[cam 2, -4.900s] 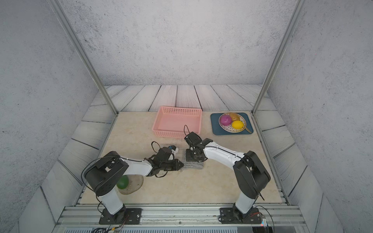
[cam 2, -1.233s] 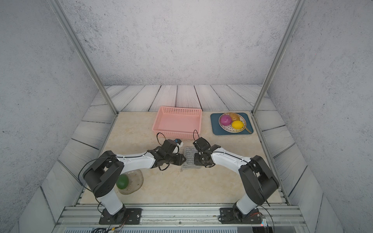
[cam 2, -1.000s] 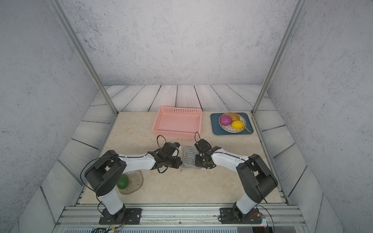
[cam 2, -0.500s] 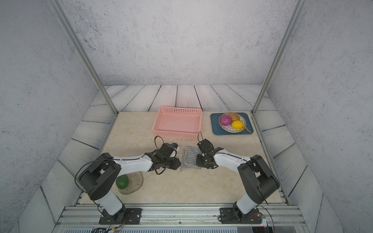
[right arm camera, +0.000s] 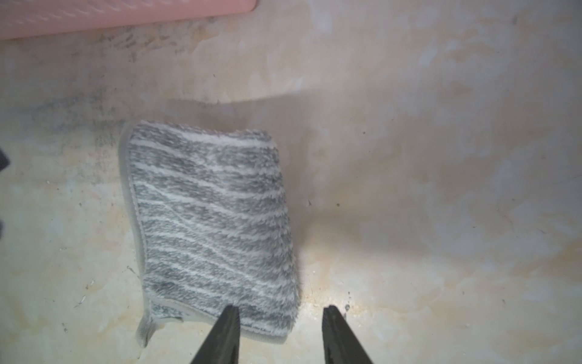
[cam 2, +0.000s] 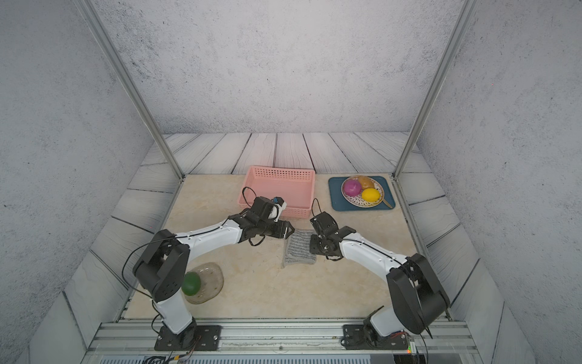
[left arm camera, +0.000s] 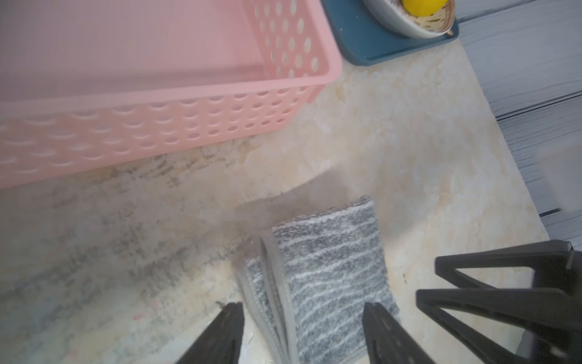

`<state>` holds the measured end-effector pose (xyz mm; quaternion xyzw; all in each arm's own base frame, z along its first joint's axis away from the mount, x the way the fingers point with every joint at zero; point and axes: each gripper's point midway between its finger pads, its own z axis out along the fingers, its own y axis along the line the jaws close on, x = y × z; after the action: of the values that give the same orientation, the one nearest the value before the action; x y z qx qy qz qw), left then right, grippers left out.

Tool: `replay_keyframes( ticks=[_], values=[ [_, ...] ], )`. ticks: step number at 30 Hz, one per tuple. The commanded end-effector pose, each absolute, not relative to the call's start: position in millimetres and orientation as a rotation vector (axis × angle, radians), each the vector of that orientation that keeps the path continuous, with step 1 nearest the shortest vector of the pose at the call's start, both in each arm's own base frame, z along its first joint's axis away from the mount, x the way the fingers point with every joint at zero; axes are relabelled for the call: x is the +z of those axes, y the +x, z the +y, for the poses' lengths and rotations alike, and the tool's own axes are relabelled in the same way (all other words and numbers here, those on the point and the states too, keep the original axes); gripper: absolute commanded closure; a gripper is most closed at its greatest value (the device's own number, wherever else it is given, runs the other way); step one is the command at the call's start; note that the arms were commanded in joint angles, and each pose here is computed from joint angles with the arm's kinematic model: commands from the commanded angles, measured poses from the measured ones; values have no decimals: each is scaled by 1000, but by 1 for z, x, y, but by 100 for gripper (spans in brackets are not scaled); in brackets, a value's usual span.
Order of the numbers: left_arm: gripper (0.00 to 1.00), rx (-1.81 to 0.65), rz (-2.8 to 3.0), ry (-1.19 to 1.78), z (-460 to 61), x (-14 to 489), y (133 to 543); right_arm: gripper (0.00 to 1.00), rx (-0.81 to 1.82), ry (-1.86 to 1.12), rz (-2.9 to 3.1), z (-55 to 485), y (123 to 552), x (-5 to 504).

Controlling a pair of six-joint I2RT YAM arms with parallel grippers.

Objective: Fold the square dishcloth
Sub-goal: Smooth out the cleaning item at the center of the board.

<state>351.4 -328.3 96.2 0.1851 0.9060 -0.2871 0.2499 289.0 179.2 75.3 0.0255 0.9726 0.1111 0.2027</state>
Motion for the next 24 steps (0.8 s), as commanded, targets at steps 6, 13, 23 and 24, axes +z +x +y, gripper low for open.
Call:
replay_keyframes(
  ticks=[6,13,23,24],
  values=[
    [36,-1000,2451,577,-332,83,366,56,280,98,2674,170,291,88],
    [38,-1106,2383,688,-344,85,364,56,284,103,2694,172,292,80],
    [42,-1145,2434,730,-353,59,371,56,288,105,2691,172,291,83],
    [44,-1151,2435,730,-354,58,371,56,285,106,2690,171,291,83]
  ],
)
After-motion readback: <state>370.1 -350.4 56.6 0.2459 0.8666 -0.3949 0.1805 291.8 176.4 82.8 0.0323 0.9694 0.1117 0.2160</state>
